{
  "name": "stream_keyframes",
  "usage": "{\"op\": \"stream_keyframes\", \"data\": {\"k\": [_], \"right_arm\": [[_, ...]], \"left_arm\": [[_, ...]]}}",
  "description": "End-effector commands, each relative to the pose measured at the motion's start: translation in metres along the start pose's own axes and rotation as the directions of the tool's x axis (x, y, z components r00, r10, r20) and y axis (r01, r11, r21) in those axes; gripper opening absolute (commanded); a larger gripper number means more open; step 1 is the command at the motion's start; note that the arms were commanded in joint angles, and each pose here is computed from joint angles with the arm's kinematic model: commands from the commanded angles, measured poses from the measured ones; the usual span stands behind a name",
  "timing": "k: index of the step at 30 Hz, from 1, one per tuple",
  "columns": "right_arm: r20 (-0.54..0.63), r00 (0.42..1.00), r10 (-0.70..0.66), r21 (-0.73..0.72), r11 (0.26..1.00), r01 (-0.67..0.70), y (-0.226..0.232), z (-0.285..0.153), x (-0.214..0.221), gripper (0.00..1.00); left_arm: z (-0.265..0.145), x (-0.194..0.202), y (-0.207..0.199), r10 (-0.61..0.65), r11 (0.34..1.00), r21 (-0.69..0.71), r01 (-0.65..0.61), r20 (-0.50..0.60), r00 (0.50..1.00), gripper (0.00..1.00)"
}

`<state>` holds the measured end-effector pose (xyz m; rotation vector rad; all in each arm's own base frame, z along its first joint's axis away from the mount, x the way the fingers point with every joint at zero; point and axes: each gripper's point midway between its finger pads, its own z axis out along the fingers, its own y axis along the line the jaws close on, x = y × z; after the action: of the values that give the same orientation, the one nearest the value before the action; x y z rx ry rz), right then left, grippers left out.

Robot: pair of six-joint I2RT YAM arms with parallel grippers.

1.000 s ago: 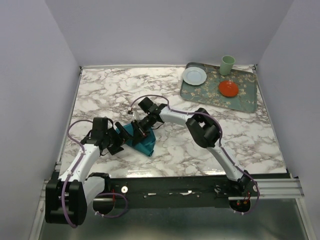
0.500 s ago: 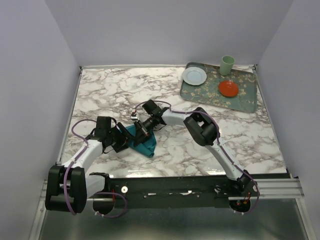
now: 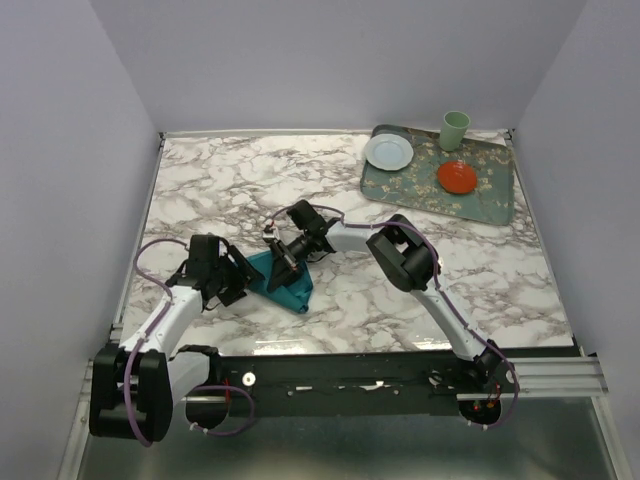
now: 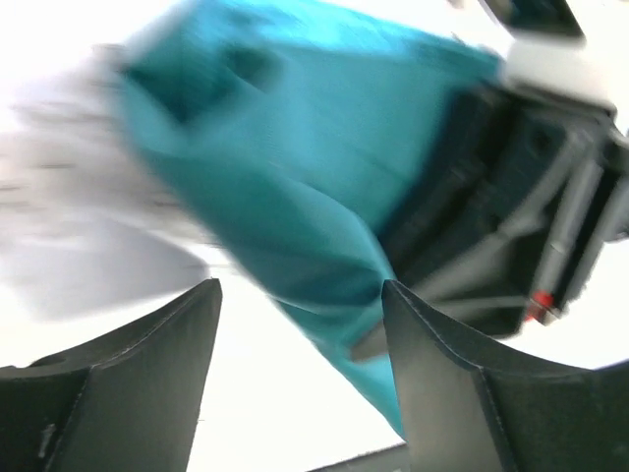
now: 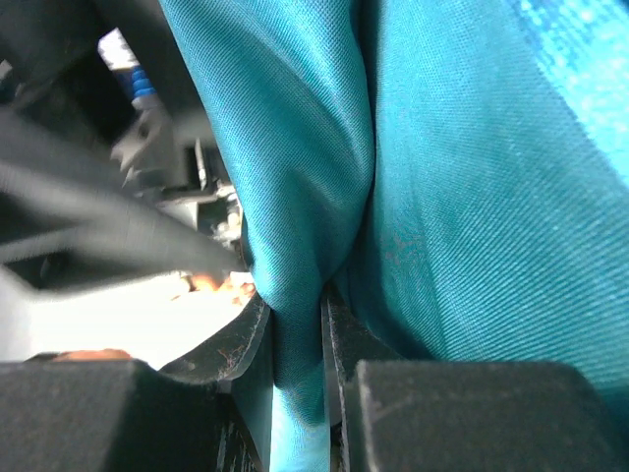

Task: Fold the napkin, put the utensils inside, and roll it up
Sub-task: Roll the napkin with the utensil

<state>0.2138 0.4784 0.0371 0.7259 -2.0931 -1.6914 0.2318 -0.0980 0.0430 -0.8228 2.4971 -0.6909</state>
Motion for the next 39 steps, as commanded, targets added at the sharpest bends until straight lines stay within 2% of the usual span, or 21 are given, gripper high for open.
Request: {"op": "stream_keyframes", "data": {"k": [1,5,9,13,18,22,26,31,32,33,36,39], "right_arm": [[-0.054,0.998,0.042,-0.070,0.997,-0.046,0.000,-0.007,0.014,0.01],[-0.050,0.998,0.030,-0.071,0.997,-0.034,0.004,-0.007,0.013,0.00],[-0.044,0.999,0.025,-0.071,0.997,-0.028,0.005,-0.008,0.012,0.01],[-0.044,0.999,0.031,-0.070,0.997,-0.034,0.003,-0.007,0.012,0.01],[-0.034,0.999,0.025,-0.071,0.997,-0.027,0.003,-0.006,0.007,0.00],[-0.033,0.998,0.045,-0.076,0.996,-0.048,0.006,-0.005,0.003,0.01],[-0.027,1.000,0.015,-0.087,0.996,-0.017,0.013,-0.006,-0.004,0.00],[-0.034,0.999,0.011,-0.097,0.995,-0.014,0.015,-0.006,-0.004,0.01],[-0.033,0.999,0.007,-0.098,0.995,-0.010,0.016,-0.006,-0.004,0.02],[-0.033,0.999,0.008,-0.096,0.995,-0.011,0.015,-0.006,-0.004,0.03],[-0.024,1.000,0.000,-0.089,0.996,-0.002,0.018,-0.007,-0.003,0.05],[-0.002,1.000,-0.008,-0.066,0.998,0.008,0.021,-0.009,-0.003,0.13]], "left_arm": [[-0.005,-0.005,0.043,-0.058,0.980,-0.185,0.076,0.097,0.994,0.79],[-0.001,-0.002,0.046,-0.104,0.975,-0.188,0.118,0.083,0.991,0.82],[0.011,-0.005,0.034,-0.103,0.986,-0.125,0.110,0.064,0.993,0.81],[0.018,0.000,0.028,-0.107,0.989,-0.101,0.107,0.009,0.994,0.78],[0.024,0.011,0.036,-0.130,0.985,-0.117,0.127,-0.022,0.991,0.70],[0.025,0.012,0.041,-0.137,0.983,-0.127,0.134,-0.011,0.991,0.58],[0.027,0.012,0.043,-0.119,0.984,-0.137,0.114,-0.030,0.992,0.40],[0.030,0.010,0.037,-0.099,0.988,-0.121,0.092,-0.051,0.994,0.26],[0.029,0.010,0.038,-0.096,0.987,-0.133,0.089,-0.051,0.994,0.06],[0.028,0.008,0.038,-0.093,0.986,-0.146,0.084,-0.053,0.994,0.00],[0.025,0.003,0.033,-0.068,0.988,-0.143,0.059,-0.054,0.996,0.00],[0.021,0.002,0.032,-0.060,0.987,-0.154,0.050,-0.064,0.996,0.00]]}}
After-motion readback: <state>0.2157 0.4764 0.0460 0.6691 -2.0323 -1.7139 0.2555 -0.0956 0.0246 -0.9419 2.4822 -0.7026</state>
